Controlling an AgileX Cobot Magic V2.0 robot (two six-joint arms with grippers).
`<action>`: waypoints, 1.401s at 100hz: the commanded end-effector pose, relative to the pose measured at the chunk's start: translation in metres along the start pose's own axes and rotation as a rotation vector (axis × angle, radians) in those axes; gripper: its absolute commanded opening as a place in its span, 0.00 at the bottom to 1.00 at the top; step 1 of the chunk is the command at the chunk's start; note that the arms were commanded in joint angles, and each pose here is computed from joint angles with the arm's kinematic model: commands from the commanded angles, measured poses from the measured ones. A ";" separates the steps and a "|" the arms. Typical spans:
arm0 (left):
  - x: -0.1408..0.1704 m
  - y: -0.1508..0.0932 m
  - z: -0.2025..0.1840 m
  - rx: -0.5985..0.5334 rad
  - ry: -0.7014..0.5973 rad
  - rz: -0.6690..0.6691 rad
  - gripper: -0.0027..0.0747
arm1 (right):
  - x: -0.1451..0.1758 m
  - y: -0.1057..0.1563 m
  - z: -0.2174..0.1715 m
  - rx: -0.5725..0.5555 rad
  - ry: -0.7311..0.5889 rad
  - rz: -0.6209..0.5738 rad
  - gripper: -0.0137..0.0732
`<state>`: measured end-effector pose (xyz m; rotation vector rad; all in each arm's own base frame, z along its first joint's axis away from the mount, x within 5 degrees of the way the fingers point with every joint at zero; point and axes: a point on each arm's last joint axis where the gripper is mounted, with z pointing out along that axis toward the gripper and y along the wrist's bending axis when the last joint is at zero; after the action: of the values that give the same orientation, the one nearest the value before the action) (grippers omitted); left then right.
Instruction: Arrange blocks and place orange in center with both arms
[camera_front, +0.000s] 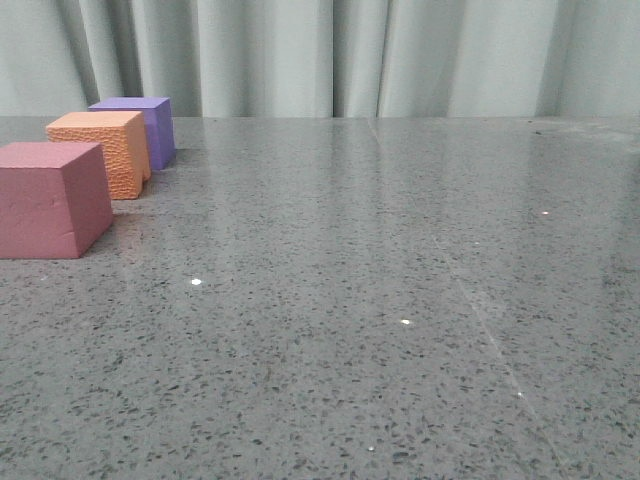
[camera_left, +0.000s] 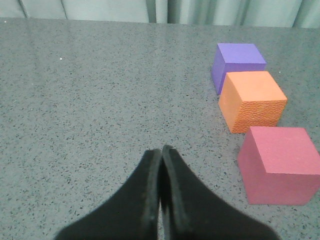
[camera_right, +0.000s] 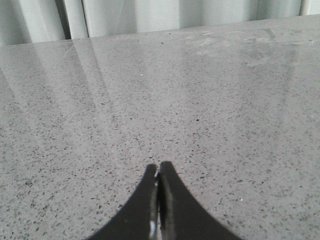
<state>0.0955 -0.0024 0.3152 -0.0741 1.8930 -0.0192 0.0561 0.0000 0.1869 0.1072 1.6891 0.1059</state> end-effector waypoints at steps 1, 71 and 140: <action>-0.013 -0.002 -0.003 0.024 -0.076 0.041 0.01 | -0.013 0.002 -0.003 -0.013 -0.113 -0.009 0.02; 0.051 -0.005 -0.001 0.165 -0.141 0.112 0.01 | -0.013 0.002 -0.003 -0.013 -0.113 -0.009 0.02; 0.116 0.001 -0.005 0.181 -0.485 0.043 0.01 | -0.013 0.002 -0.003 -0.013 -0.113 -0.009 0.02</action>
<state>0.0552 -0.0065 0.2151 0.0749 1.4744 -0.1072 0.0561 0.0000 0.1869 0.1072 1.6891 0.1059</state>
